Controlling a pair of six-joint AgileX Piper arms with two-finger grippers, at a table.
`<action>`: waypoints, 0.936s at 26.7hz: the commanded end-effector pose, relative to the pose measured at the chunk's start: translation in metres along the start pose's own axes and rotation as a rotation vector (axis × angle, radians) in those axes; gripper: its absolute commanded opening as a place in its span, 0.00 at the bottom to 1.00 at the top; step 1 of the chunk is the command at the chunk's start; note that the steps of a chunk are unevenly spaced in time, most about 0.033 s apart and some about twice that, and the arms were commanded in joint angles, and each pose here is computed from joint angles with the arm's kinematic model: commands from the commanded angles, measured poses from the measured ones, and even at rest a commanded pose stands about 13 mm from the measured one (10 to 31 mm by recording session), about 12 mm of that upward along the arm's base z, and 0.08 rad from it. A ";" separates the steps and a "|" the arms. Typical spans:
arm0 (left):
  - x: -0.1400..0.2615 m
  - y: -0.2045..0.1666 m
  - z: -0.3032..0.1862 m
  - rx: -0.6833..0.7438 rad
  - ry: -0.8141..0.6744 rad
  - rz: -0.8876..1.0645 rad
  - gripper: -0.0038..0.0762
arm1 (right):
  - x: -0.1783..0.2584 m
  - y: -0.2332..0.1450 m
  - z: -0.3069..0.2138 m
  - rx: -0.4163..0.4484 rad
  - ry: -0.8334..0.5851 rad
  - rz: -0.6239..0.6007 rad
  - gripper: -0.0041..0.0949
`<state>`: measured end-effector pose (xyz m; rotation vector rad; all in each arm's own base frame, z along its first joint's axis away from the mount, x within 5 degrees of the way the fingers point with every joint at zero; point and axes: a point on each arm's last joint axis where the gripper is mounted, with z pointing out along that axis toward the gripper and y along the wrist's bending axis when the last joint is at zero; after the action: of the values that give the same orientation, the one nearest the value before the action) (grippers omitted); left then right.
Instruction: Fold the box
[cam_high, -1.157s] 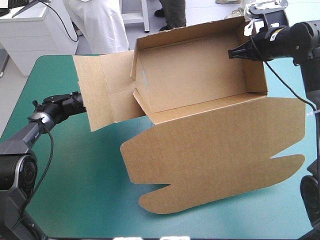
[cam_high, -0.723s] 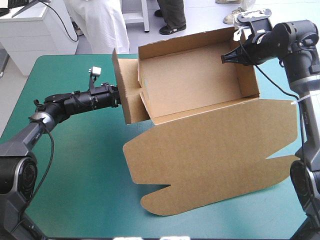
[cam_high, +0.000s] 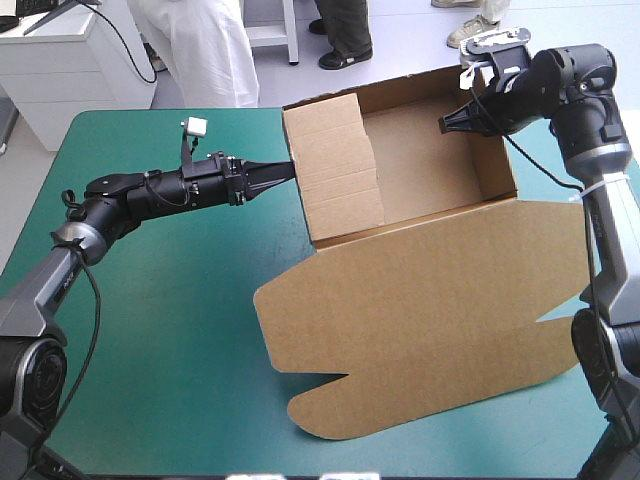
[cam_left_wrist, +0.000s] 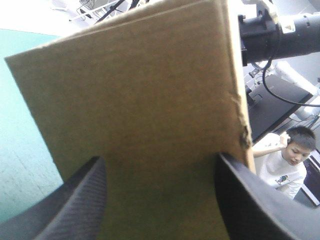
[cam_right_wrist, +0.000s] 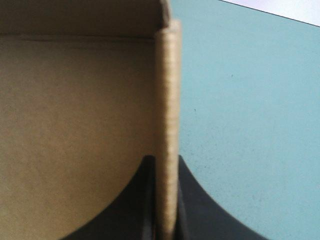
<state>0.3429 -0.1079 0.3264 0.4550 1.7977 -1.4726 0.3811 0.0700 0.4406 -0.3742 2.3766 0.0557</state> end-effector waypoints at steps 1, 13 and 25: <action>-0.019 -0.044 -0.006 0.187 -0.081 0.010 0.61 | -0.005 0.001 -0.033 -0.008 -0.082 0.000 0.02; -0.037 -0.055 -0.005 0.059 0.048 -0.003 0.61 | -0.005 0.001 -0.033 -0.008 -0.082 -0.002 0.02; -0.049 -0.056 0.002 -0.259 0.142 -0.065 0.59 | -0.005 0.004 -0.033 -0.020 -0.083 0.016 0.02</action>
<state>0.3498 -0.1066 0.3696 0.3726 2.1627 -1.2786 0.3814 0.0699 0.4403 -0.3753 2.3772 0.0520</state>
